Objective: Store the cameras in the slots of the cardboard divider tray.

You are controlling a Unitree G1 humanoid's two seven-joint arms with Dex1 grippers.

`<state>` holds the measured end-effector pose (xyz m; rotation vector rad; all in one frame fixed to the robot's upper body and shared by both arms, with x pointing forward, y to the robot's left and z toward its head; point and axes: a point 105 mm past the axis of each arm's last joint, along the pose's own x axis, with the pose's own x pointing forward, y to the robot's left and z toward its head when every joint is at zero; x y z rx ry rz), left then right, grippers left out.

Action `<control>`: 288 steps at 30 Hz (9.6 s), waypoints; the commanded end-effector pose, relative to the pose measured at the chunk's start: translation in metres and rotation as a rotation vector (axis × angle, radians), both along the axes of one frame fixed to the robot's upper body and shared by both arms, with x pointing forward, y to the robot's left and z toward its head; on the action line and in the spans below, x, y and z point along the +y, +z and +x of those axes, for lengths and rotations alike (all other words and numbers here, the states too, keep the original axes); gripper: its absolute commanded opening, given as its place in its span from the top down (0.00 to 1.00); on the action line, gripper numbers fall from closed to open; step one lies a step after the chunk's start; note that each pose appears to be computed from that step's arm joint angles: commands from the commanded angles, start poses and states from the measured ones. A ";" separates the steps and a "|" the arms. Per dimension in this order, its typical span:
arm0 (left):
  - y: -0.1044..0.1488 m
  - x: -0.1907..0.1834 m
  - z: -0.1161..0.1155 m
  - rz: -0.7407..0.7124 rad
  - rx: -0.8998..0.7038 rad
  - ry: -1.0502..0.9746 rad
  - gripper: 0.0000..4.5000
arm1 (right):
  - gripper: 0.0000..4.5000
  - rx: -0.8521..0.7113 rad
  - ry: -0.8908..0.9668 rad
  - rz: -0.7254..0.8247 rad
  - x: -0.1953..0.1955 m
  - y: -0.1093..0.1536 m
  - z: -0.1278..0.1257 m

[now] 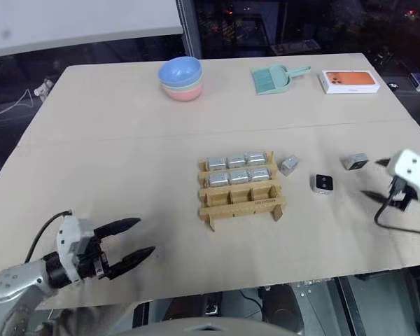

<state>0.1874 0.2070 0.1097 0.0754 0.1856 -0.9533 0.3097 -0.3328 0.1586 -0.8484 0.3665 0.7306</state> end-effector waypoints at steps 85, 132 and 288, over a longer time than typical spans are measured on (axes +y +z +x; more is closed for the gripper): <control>0.081 -0.007 0.031 0.158 -0.293 -0.168 0.00 | 0.86 0.171 0.806 0.081 0.293 0.002 -0.025; 0.084 -0.013 0.042 0.136 -0.309 -0.190 0.00 | 0.02 0.167 0.641 0.178 0.319 0.043 -0.015; 0.078 -0.017 0.057 0.131 -0.311 -0.267 0.00 | 0.89 0.245 0.582 -0.128 0.326 0.051 0.022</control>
